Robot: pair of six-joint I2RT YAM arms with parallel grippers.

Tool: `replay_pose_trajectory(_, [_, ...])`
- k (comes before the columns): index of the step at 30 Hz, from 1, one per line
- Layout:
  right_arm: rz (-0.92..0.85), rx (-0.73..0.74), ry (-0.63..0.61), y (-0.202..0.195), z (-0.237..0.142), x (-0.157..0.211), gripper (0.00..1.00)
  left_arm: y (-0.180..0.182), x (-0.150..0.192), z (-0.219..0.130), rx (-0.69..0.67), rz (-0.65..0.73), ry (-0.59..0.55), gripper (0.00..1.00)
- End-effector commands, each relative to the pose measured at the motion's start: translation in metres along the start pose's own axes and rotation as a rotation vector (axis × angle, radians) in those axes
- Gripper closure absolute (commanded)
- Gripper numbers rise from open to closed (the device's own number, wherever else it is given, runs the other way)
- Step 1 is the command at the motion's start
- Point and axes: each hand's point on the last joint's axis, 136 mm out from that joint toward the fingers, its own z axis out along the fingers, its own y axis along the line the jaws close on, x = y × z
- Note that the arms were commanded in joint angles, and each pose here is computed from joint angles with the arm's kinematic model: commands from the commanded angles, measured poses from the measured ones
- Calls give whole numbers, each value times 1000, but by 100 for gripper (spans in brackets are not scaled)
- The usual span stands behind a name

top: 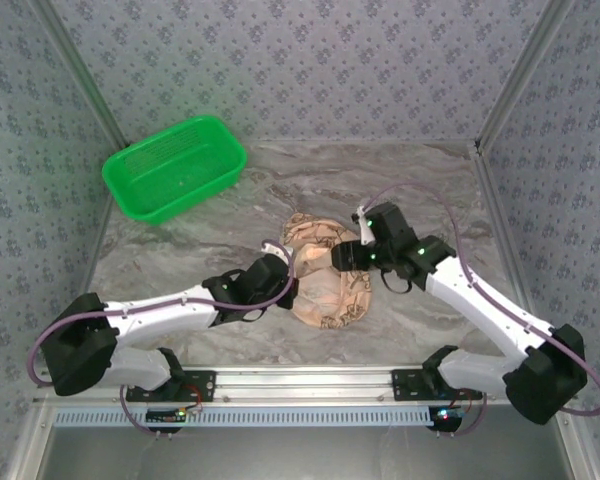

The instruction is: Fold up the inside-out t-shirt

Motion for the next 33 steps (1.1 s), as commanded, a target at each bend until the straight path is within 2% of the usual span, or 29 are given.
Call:
replay_pose_trajectory(1, [127, 308, -12, -36, -17, 38, 19, 6, 1, 2, -5, -71, 44, 100])
replay_pose_trajectory(5, [125, 450, -53, -37, -17, 44, 21, -1, -2, 1, 54, -81, 60, 100])
replay_pose_trajectory(8, [95, 484, -48, -26, -1, 46, 23, -6, -6, -1, 86, -84, 65, 95])
replay_pose_trajectory(10, [87, 518, -57, -22, 8, 50, 24, -9, -6, -3, 110, -93, 73, 87])
replay_pose_trajectory(13, [66, 545, -49, -18, 25, 59, 24, -12, -5, -3, 133, -106, 82, 68])
replay_pose_trajectory(15, [59, 580, -58, -20, 31, 61, 26, -8, 1, -1, 128, -122, 95, 67])
replay_pose_trajectory(16, [56, 588, -59, -20, 34, 62, 33, -7, 5, 1, 128, -128, 98, 67])
replay_pose_trajectory(18, [57, 613, -72, -24, 37, 60, 58, -2, 13, 6, 125, -144, 106, 72])
replay_pose_trajectory(20, [74, 628, -82, -26, 37, 58, 84, 0, 19, 11, 121, -149, 123, 82])
replay_pose_trajectory(21, [77, 630, -90, -25, 35, 55, 90, 0, 21, 13, 115, -147, 134, 87])
replay_pose_trajectory(22, [73, 631, -91, -24, 33, 53, 92, 1, 21, 13, 108, -146, 141, 90])
replay_pose_trajectory(24, [66, 653, -91, -25, 27, 49, 94, 0, 19, 10, 100, -131, 154, 90])
replay_pose_trajectory(27, [69, 686, -83, -30, 19, 45, 100, -3, 10, -2, 96, -102, 144, 79])
replay_pose_trajectory(29, [67, 677, -68, -31, 18, 42, 100, -5, 4, -9, 103, -92, 122, 79])
replay_pose_trajectory(30, [65, 666, -60, -30, 19, 40, 100, -5, 2, -12, 107, -86, 113, 81])
replay_pose_trajectory(31, [63, 659, -59, -30, 20, 39, 100, -5, 1, -13, 113, -83, 110, 88])
replay_pose_trajectory(32, [57, 651, -59, -29, 20, 38, 100, -6, 3, -15, 126, -73, 115, 100])
replay_pose_trajectory(33, [43, 636, -58, -27, 22, 36, 100, -9, 4, -16, 147, -61, 124, 100])
